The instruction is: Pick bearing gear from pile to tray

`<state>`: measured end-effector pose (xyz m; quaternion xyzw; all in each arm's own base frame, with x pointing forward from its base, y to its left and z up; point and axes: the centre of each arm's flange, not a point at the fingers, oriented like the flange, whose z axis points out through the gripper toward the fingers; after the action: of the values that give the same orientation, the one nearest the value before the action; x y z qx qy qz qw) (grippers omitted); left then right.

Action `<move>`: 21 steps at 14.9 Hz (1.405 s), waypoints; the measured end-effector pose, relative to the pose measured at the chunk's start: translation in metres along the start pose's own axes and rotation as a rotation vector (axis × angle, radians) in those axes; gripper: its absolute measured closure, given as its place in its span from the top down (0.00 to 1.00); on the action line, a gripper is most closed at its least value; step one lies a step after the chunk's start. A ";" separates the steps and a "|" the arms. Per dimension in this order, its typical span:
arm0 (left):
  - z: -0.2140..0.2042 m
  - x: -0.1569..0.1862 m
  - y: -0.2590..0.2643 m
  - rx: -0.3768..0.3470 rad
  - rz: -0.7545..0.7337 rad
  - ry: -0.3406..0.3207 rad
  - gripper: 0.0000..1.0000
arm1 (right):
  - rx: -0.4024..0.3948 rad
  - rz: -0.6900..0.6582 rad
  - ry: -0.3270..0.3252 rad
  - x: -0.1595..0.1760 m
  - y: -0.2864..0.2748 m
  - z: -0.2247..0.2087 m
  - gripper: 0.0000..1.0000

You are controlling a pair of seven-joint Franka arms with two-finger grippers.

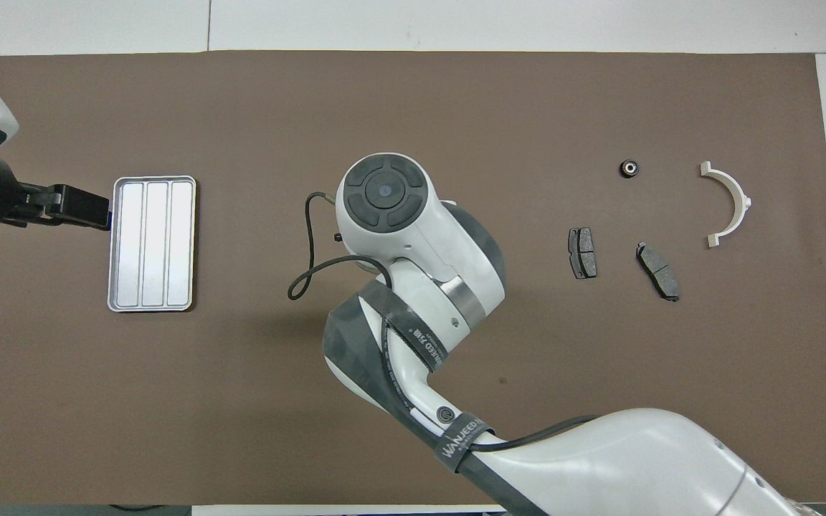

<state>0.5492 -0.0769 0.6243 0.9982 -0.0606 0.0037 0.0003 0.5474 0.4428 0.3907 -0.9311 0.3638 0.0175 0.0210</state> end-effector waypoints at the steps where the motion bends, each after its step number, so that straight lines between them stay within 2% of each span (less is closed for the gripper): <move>1: 0.000 0.000 0.000 0.000 0.000 0.000 1.00 | 0.000 0.009 0.018 -0.007 -0.005 0.021 0.24; 5: 0.000 0.000 0.000 0.000 0.000 0.000 1.00 | 0.005 0.018 0.024 -0.007 -0.016 0.088 0.24; 11: 0.000 0.000 0.000 0.000 0.000 0.000 1.00 | 0.016 0.019 0.030 -0.002 -0.018 0.095 0.24; 12: 0.000 0.000 0.000 0.000 0.000 0.000 1.00 | 0.016 0.019 0.030 -0.001 -0.018 0.095 0.28; 13: 0.000 0.000 0.000 0.000 0.000 0.000 1.00 | 0.015 0.019 0.030 -0.001 -0.018 0.095 0.37; 17: 0.000 0.000 0.001 0.000 0.002 -0.001 1.00 | -0.028 0.015 0.052 0.004 -0.016 0.089 0.80; 19: 0.001 -0.001 0.001 0.000 -0.007 -0.006 1.00 | -0.052 0.017 0.075 0.023 -0.014 0.069 0.99; 21: 0.010 -0.004 0.009 0.002 -0.059 -0.009 1.00 | -0.066 -0.053 0.087 0.067 -0.006 0.030 1.00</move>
<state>0.5439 -0.0854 0.6142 0.9995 -0.0311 -0.0007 -0.0010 0.5996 0.4032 0.3577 -0.9404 0.3390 -0.0117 -0.0249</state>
